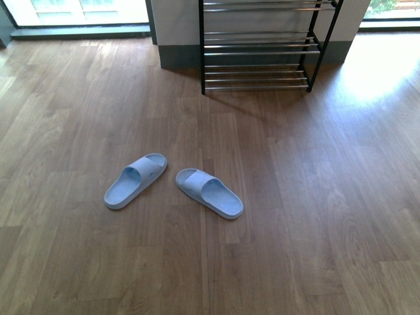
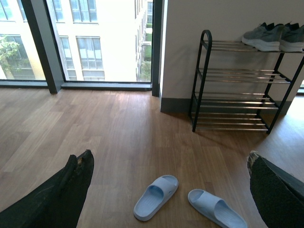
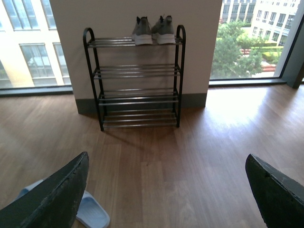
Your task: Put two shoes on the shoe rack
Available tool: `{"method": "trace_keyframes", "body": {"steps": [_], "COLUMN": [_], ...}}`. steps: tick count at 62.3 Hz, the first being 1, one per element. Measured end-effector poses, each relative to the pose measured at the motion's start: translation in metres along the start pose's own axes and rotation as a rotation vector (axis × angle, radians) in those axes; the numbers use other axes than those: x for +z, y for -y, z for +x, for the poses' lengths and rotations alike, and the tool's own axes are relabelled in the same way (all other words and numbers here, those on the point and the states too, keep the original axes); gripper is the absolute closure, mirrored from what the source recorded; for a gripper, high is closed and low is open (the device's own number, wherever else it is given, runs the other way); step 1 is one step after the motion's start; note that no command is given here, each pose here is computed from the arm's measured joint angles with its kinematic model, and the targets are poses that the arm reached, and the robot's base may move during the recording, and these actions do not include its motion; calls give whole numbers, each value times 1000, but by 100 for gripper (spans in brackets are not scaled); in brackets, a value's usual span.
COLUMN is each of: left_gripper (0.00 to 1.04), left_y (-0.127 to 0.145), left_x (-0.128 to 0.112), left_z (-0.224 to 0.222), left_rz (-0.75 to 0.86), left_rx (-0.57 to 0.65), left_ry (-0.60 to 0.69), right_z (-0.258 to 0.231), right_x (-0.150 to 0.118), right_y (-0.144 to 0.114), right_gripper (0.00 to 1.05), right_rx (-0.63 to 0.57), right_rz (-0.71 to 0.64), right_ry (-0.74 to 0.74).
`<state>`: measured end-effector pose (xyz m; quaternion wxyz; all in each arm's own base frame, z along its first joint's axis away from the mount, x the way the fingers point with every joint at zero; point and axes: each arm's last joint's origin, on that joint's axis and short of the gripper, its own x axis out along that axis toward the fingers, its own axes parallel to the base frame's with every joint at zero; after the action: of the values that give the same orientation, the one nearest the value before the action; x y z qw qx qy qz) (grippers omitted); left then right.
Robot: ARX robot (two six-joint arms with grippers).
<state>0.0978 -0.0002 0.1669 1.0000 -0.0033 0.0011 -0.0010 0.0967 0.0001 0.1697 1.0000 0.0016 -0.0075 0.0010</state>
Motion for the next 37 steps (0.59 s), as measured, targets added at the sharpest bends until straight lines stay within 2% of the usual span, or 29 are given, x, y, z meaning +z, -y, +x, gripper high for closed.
{"method": "trace_keyframes", "body": {"steps": [37], "left_gripper": [9], "left_y": [0], "left_x": [0], "left_z": [0], "left_rz": [0], "left_rx": [0], "left_ry": [0], "right_z": [0], "right_x": [0], "right_y": [0], "right_gripper": [9], "right_rx": [0], "right_rz": [0], "right_ry": [0]}}
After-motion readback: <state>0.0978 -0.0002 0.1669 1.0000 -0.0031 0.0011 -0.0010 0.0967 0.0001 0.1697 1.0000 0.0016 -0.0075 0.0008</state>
